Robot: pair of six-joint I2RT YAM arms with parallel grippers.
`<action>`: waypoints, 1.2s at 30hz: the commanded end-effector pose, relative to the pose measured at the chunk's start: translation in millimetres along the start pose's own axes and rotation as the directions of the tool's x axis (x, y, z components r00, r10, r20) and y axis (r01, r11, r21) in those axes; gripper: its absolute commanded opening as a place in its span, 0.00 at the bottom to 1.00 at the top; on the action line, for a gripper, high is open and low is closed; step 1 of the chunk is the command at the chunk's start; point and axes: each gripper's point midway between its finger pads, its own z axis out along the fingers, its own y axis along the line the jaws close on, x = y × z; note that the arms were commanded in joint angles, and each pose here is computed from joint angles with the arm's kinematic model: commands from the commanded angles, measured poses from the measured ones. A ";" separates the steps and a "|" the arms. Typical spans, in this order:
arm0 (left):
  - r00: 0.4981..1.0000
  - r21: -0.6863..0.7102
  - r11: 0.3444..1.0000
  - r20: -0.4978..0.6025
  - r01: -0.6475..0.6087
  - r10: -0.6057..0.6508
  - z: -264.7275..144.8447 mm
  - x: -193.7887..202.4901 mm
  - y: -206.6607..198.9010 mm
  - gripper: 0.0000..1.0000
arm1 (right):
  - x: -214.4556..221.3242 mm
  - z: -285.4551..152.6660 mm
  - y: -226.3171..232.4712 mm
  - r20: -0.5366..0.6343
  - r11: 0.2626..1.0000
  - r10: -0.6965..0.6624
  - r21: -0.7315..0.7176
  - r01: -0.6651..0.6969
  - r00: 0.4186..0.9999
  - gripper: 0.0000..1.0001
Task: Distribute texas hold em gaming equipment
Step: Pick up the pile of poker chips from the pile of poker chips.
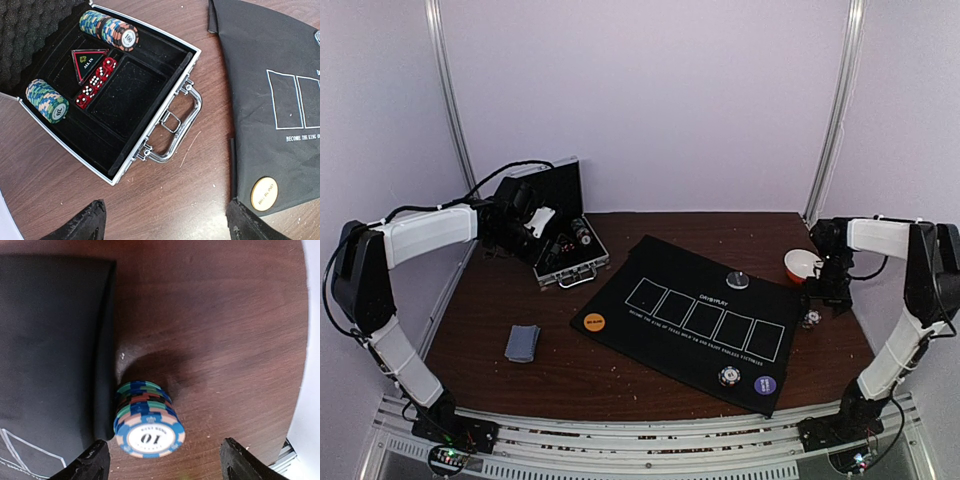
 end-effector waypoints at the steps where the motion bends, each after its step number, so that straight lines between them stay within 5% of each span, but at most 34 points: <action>1: 0.998 -0.002 1.000 0.055 -0.016 0.016 -11.8 -11.8 1.2 0.87 | 14.1 23.4 1.2 -0.080 1.000 -0.016 -0.007 0.015 0.997 0.77; 27: 0.999 0.004 1.000 0.050 -0.013 0.013 -9.5 -10.6 1.8 0.87 | -3.0 52.3 10.4 -0.054 0.999 -0.044 -0.014 0.043 0.998 0.69; 36: 0.998 0.012 1.000 0.056 -0.008 0.007 -11.4 -11.7 2.8 0.87 | 8.2 55.2 5.8 -0.078 0.999 -0.039 0.004 0.040 0.996 0.54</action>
